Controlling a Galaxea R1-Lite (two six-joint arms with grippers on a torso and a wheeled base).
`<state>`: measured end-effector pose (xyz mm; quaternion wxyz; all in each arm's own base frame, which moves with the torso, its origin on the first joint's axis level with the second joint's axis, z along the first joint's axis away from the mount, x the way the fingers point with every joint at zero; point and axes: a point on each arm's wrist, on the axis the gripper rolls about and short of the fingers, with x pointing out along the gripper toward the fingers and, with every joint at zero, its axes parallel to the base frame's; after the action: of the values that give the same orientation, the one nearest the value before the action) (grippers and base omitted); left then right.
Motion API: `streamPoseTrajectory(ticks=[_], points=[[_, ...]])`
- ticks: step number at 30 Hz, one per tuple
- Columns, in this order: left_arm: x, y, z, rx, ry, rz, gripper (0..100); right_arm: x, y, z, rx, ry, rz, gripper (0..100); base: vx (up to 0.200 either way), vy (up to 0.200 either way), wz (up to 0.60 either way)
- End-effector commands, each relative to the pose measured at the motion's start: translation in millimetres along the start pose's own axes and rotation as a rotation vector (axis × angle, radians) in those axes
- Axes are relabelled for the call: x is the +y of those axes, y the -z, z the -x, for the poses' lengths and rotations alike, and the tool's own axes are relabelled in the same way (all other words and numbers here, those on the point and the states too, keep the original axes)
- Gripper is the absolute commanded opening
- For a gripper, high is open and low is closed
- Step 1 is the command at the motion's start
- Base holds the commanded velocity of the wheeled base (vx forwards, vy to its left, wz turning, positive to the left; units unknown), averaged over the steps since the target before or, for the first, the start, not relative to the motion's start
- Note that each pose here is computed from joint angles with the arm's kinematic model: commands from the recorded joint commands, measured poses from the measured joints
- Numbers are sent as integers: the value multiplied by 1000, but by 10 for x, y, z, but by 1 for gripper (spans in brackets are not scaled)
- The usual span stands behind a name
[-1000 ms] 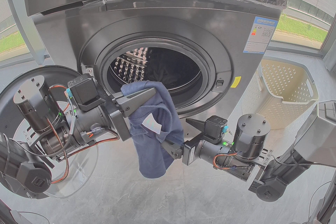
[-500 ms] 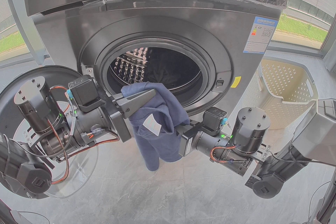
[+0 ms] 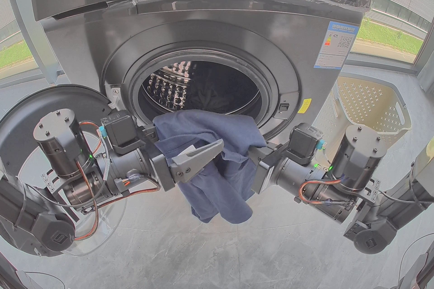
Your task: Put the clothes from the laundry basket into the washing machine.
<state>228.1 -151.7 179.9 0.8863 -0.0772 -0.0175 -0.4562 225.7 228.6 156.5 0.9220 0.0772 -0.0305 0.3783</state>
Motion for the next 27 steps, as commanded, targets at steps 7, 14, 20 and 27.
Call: streamPoseTrajectory(ticks=[7, 14, 20, 27], points=[[92, 544, 134, 186, -36, 68, 100, 18, -365, 37, -127, 13, -3, 0, 0, 0, 0], [136, 828, 132, 197, -37, 72, 100, 21, -436, -20, -157, 17, -4, 0, 0, 0, 0], [154, 994, 142, 230, -36, 61, 100, 31, -479, -69, -177, 16, -5, 0, 0, 0, 0], [152, 1145, 144, 289, -16, 32, 100, 29, -523, -178, -209, 52, -12, 0, 0, 0, 0]])
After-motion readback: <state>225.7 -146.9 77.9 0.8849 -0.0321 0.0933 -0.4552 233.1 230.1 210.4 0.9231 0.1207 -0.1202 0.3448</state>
